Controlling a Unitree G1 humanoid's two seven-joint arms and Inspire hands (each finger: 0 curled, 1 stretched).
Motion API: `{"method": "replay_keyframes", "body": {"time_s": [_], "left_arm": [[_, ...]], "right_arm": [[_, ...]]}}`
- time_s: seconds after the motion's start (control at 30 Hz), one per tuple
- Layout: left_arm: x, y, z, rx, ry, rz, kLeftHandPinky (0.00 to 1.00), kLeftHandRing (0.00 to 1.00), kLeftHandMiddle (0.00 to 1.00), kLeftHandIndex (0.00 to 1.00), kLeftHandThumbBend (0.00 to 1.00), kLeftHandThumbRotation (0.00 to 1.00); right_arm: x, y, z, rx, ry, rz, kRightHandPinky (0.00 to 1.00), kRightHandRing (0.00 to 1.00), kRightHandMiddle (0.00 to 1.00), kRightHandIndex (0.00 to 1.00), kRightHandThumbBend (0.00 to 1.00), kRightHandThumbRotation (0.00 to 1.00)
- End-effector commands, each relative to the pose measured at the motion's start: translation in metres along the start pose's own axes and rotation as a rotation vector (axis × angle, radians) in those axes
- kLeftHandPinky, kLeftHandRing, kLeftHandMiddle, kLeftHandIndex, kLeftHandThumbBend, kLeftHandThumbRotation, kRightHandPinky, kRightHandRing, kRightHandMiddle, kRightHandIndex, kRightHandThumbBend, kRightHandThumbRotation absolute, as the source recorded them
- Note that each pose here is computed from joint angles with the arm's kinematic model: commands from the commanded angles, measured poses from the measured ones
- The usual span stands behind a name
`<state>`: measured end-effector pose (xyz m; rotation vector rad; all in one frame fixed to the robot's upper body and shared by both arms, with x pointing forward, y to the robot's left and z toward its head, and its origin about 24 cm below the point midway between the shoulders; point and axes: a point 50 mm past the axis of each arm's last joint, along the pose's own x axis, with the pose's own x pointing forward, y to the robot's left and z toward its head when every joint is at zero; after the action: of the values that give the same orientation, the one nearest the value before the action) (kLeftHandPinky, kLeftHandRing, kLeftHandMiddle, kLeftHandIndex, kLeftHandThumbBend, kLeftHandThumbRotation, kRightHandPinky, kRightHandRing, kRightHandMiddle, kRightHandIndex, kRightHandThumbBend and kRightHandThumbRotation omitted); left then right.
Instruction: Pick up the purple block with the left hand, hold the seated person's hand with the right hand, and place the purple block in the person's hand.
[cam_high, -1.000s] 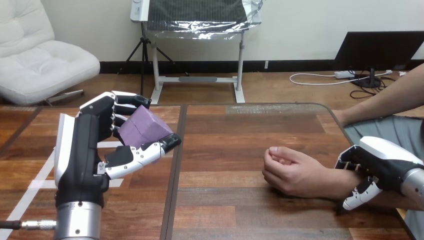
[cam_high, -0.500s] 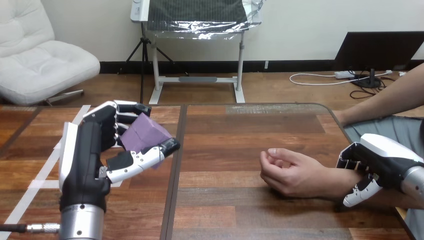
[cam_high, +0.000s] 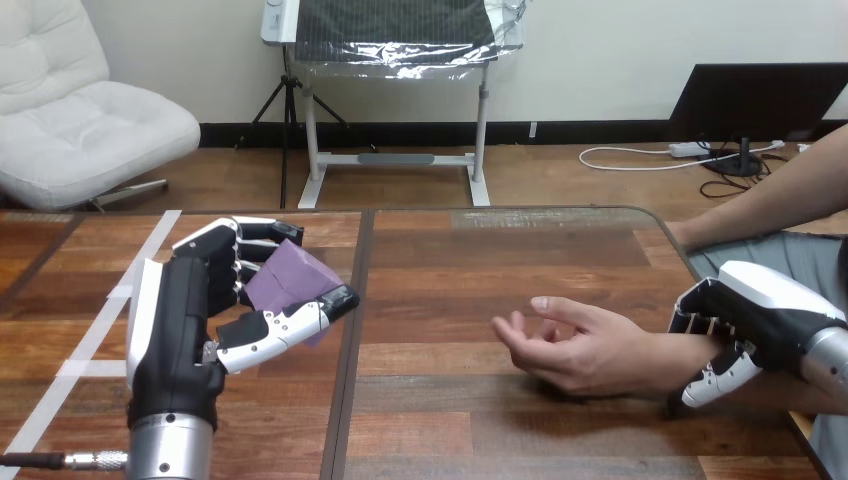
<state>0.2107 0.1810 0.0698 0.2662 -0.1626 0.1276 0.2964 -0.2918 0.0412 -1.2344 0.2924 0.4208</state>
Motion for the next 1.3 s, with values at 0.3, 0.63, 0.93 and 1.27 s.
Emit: {"method": "replay_keyframes", "body": {"time_s": [0.3,0.63,0.93,1.27], "left_arm": [[0.022,-0.004,0.007,-0.079,-0.076,0.015,0.28,0.34,0.39,0.43,0.69,0.00],[0.030,-0.008,-0.001,-0.095,-0.058,0.008,0.28,0.34,0.39,0.44,0.70,0.00],[0.040,-0.014,-0.011,-0.105,-0.027,-0.009,0.29,0.35,0.41,0.44,0.71,0.00],[0.053,-0.022,-0.020,-0.105,0.004,-0.034,0.31,0.37,0.42,0.45,0.69,0.00]], "right_arm": [[0.005,0.066,0.007,0.103,-0.004,0.212,0.26,0.33,0.40,0.43,0.89,0.00],[0.007,0.056,0.011,0.120,-0.026,0.176,0.24,0.32,0.40,0.44,0.89,0.00],[0.007,0.042,0.017,0.117,-0.054,0.141,0.27,0.34,0.42,0.46,0.90,0.00],[0.006,0.028,0.024,0.138,-0.089,0.100,0.31,0.38,0.45,0.47,0.92,0.00]]}}
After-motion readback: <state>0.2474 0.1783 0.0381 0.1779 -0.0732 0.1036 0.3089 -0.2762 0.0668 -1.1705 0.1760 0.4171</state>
